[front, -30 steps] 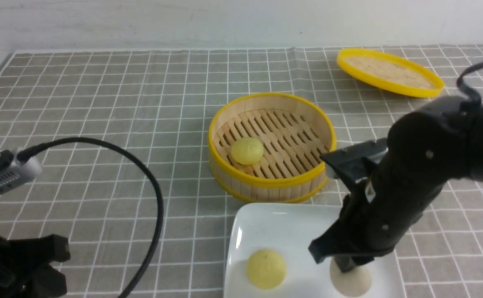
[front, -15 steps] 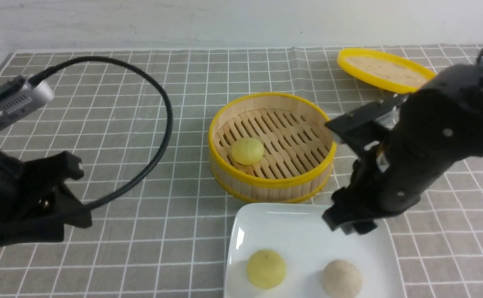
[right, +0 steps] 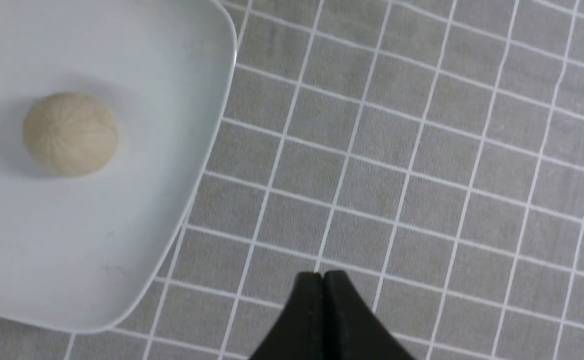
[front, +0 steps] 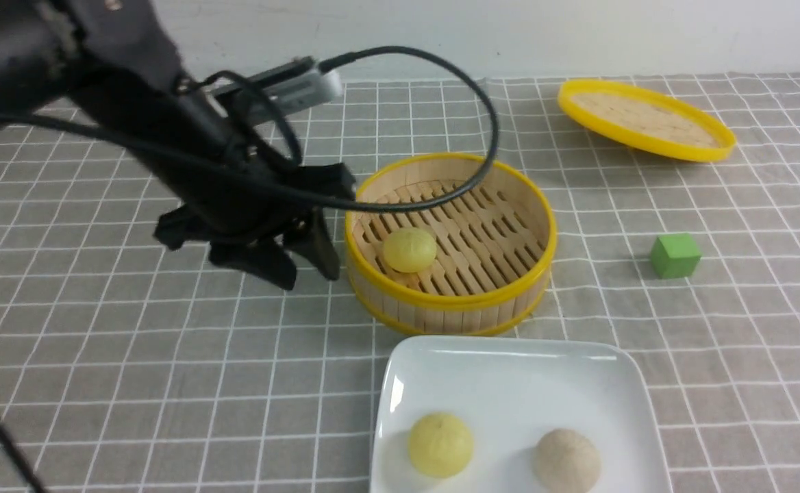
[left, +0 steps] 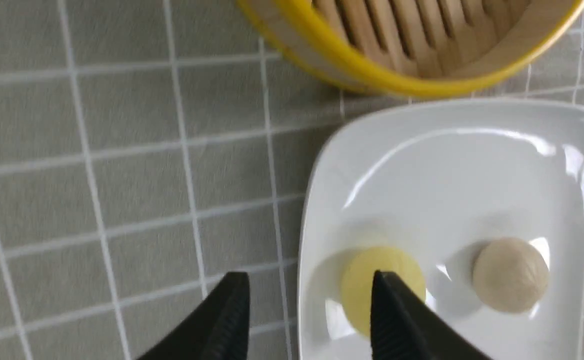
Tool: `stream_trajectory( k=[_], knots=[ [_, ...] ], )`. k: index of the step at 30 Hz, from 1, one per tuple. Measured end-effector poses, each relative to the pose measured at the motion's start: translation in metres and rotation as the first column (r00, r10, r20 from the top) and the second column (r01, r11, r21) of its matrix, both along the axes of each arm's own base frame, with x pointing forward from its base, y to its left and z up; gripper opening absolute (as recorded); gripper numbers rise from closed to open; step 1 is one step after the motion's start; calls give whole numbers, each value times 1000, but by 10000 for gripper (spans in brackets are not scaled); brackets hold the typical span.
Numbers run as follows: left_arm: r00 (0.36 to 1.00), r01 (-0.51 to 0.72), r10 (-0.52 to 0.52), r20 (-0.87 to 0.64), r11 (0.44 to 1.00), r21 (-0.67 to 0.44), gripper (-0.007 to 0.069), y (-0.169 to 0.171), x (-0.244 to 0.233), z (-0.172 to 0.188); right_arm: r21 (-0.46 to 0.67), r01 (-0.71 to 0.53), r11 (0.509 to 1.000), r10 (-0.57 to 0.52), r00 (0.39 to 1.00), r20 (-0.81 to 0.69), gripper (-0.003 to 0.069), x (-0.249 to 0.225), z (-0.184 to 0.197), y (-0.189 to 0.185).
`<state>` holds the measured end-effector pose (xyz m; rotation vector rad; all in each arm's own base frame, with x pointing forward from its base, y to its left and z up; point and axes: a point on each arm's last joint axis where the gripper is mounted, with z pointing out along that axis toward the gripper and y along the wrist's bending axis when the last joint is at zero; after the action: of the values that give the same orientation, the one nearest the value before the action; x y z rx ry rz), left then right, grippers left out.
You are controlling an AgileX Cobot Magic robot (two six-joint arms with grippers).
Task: Put the steamed buns into the plate on the grey tablecloth.
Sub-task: 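Reach into the bamboo steamer and grasp a bun with the left gripper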
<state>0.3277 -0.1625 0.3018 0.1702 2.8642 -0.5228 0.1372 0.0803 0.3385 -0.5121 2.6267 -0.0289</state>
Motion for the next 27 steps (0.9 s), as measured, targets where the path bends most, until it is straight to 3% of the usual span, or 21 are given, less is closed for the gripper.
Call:
stream_trajectory(
  k=[10, 19, 24, 27],
  knots=[
    [979, 78, -109, 173, 981, 178, 470, -78, 66, -22, 30, -3, 1000, 5, 999, -53, -15, -13, -14, -4],
    [982, 76, -117, 149, 964, 254, 469, -96, 89, -67, 71, -15, 997, 16, 1000, -19, -15, -10, -14, 0],
    [985, 81, -118, 126, 960, 268, 402, -99, 93, -85, 106, -20, 994, 22, 1000, -17, -14, -10, -14, 3],
    [986, 80, -116, 121, 960, 267, 240, -99, 93, -88, 115, -21, 993, 24, 1000, -17, -12, -10, -14, 4]
  ],
)
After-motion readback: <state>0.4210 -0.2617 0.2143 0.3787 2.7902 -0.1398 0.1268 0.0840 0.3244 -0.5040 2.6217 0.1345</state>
